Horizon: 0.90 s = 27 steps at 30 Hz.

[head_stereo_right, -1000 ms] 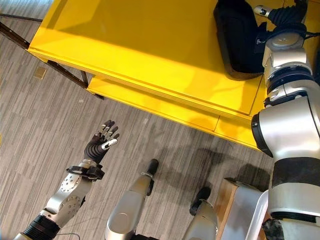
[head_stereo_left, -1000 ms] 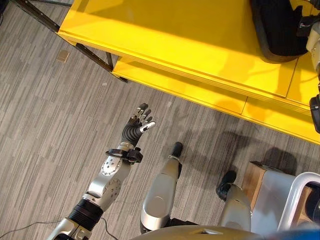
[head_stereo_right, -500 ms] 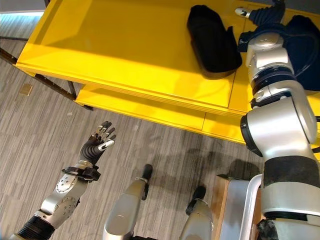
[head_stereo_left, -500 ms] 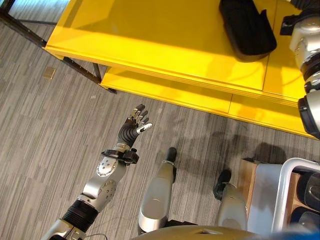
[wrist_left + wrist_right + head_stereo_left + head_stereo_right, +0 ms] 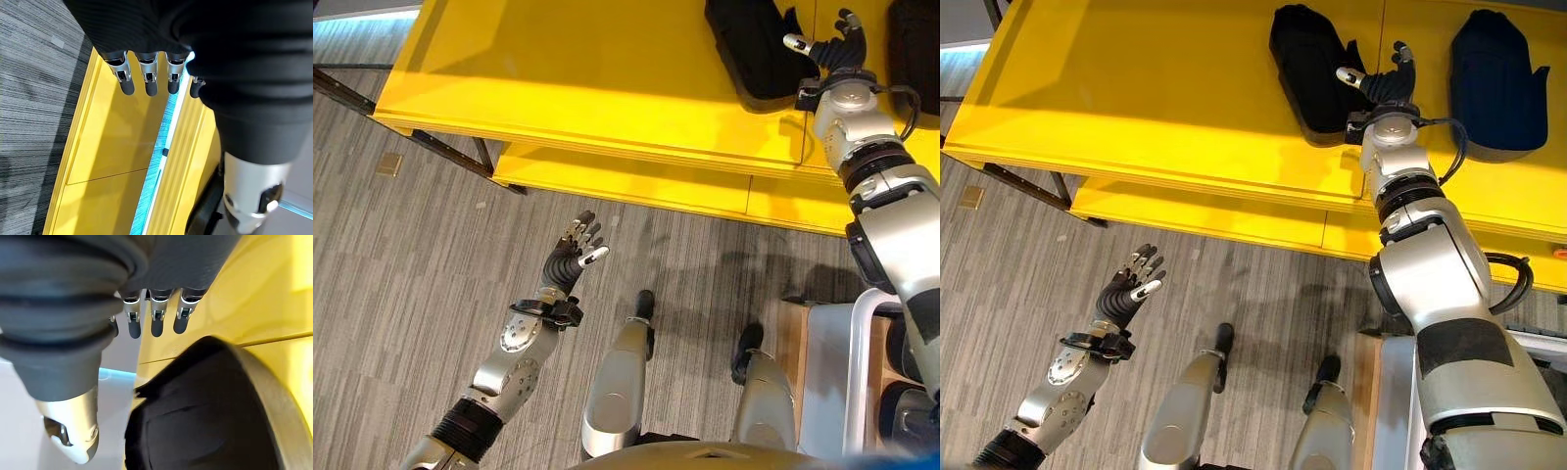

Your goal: Move parts from the plastic box to the shelf.

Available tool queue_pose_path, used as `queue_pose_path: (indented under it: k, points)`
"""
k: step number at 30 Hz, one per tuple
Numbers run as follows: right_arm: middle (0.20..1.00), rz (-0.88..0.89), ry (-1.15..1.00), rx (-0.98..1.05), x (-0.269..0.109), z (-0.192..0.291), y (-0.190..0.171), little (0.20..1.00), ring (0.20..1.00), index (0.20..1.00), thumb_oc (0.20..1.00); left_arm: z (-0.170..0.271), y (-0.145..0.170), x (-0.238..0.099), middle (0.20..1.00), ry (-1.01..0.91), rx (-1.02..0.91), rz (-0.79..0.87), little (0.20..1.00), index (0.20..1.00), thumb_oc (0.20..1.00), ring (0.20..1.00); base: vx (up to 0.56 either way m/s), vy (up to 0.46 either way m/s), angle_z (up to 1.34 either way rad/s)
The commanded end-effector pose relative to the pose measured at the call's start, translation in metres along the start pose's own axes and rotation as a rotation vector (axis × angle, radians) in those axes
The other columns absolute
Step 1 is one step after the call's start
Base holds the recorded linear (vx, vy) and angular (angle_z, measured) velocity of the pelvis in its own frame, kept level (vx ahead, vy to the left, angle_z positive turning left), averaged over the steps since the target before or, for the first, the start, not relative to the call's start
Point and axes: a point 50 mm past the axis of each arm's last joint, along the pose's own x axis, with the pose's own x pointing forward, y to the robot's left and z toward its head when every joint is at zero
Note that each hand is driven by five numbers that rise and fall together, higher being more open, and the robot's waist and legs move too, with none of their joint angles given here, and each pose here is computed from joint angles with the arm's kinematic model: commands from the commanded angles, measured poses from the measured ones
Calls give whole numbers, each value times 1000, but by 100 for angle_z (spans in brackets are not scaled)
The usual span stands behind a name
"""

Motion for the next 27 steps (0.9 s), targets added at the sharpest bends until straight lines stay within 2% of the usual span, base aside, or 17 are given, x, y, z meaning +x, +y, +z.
queue_pose_path:
  k: [1, 14, 27]
  points:
    - [1000, 24, -152, 72, -1, 29, 2, 1000, 1000, 1000, 1000, 21, -4, -1, 1000, -86, 23, -58, 1000, 1000, 1000, 1000, 0, 0, 0]
    - [1000, -15, -86, 73, 0, 5, -10, 1000, 1000, 1000, 1000, 23, -10, 2, 1000, -101, 30, -79, 1000, 1000, 1000, 1000, -2, -10, -1]
    - [1000, 121, -49, 227, -18, -19, 33, 1000, 1000, 1000, 1000, 25, -7, 3, 1000, -121, 7, -45, 1000, 1000, 1000, 1000, 0, 0, 0]
